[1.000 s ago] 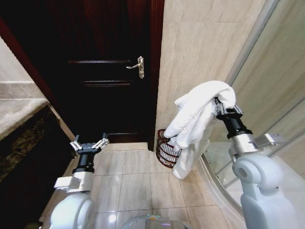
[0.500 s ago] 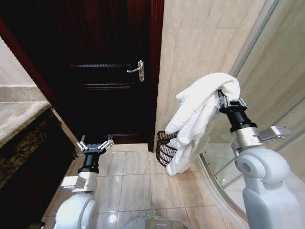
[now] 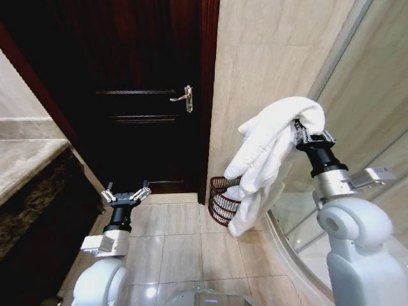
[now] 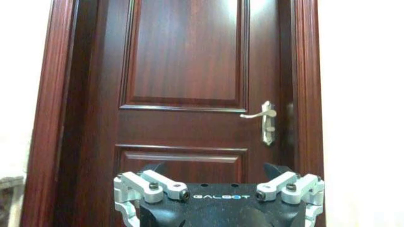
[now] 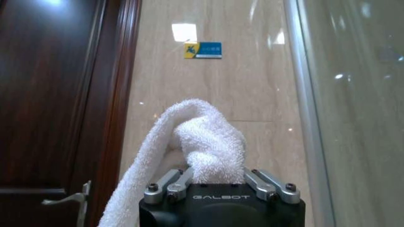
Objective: Discard the used towel into the hamper.
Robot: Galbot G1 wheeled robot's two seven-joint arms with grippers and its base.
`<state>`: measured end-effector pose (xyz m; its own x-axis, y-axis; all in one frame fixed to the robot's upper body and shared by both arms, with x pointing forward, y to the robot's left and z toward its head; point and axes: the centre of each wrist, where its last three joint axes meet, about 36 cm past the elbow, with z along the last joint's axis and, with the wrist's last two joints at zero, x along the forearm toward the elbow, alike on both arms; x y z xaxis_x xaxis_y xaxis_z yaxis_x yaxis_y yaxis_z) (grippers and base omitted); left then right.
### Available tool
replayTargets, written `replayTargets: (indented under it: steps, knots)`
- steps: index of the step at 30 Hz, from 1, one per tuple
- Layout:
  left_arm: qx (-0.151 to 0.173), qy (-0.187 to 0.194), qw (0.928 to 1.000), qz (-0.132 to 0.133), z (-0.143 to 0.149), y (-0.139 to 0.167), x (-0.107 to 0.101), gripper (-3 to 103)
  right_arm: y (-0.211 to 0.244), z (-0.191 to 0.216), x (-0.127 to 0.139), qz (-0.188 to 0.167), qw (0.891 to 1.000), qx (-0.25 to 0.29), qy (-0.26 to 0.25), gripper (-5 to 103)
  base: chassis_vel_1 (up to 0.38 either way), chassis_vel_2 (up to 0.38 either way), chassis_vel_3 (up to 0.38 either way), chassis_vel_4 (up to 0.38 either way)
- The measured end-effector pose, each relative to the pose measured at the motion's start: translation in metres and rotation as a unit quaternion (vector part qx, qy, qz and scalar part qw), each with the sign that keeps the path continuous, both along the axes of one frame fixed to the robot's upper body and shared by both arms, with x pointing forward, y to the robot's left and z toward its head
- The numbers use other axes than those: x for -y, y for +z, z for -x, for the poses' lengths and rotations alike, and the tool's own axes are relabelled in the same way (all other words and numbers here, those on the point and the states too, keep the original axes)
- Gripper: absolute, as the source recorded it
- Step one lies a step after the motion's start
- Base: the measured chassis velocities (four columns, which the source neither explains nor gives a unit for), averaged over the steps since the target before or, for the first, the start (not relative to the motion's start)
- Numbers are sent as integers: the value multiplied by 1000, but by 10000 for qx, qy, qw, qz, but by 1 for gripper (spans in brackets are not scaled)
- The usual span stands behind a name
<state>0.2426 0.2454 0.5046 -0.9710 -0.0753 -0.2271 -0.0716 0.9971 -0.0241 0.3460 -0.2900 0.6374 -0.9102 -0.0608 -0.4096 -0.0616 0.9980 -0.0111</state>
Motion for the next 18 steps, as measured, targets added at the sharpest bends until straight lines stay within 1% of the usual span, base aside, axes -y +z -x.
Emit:
replayTargets:
  steps: [2, 7, 11, 18]
  knots:
    - [7, -45, 10000, 32, 1, -1, 2, 100, 3, 0, 2, 13, 10000, -2, -68, 19, 0, 0, 0, 0]
    - [10, -44, 10000, 3, 1, -1, 3, 100, 8, -2, 5, 16, 10000, -5, -75, 19, 0, 0, 0, 0]
    - [53, 29, 9999, -86, 4, 1, 0, 100, 17, -7, 6, -7, 10000, 26, 53, 19, 0, 0, 0, 0]
    - [99, 109, 9998, -147, 5, 2, -4, 100, 22, -11, 3, -7, 9998, 52, 167, 19, 0, 0, 0, 0]
